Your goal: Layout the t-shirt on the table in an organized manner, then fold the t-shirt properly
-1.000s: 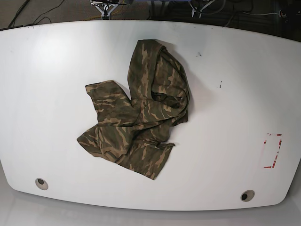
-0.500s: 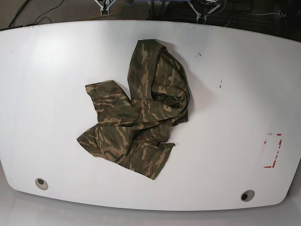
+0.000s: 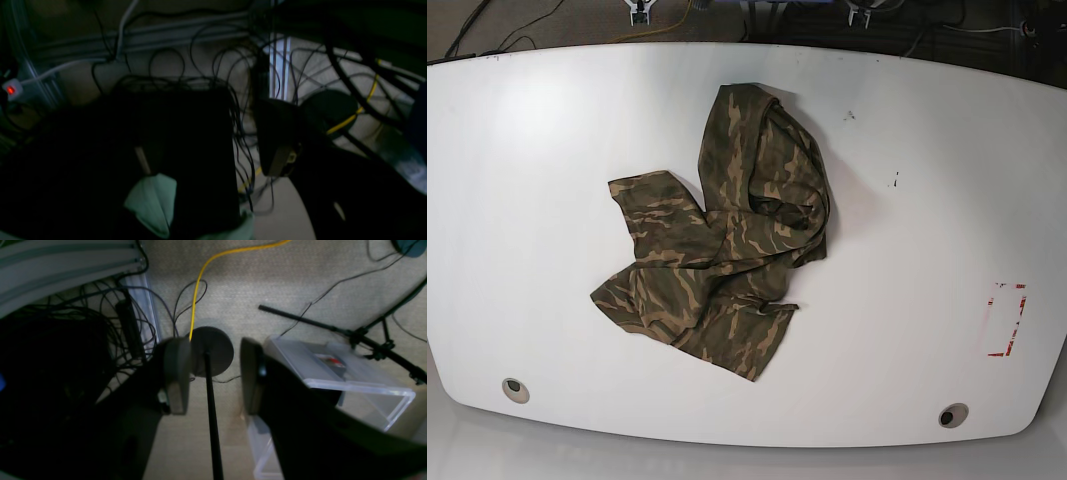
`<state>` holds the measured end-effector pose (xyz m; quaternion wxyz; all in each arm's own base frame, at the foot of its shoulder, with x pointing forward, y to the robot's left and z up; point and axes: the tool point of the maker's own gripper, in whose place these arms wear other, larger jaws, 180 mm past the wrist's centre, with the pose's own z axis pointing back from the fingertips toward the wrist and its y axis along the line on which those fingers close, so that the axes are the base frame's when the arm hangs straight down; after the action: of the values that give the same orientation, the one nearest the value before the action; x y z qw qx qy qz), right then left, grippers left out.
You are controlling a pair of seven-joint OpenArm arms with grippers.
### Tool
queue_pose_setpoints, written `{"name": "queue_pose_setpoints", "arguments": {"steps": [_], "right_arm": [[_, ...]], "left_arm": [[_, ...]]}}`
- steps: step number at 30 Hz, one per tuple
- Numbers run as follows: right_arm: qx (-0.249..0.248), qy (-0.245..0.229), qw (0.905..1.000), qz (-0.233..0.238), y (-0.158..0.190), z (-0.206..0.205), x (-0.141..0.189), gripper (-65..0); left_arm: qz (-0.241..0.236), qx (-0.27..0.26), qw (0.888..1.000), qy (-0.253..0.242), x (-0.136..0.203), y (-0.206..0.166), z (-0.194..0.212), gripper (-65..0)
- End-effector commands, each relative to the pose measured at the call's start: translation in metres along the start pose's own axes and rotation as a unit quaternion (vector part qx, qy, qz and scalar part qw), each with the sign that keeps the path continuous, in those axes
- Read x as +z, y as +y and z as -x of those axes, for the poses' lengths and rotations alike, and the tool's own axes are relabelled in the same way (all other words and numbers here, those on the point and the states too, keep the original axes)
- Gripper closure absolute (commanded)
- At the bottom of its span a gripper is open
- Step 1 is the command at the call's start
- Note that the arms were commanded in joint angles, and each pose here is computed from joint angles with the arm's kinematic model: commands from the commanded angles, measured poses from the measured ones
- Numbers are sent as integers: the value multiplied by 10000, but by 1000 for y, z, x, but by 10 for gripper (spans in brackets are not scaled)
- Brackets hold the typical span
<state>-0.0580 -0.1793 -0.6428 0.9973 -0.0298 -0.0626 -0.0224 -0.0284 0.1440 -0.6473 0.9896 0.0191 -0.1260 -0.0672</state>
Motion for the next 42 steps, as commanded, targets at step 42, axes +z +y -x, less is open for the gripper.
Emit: {"name": "queue_pose_setpoints", "arguments": {"steps": [42], "right_arm": [[125,-1323,9911,122,-1,21,152,-242]], "left_arm": [[-490,428,9912,-1154,148,57,29,-450]]}}
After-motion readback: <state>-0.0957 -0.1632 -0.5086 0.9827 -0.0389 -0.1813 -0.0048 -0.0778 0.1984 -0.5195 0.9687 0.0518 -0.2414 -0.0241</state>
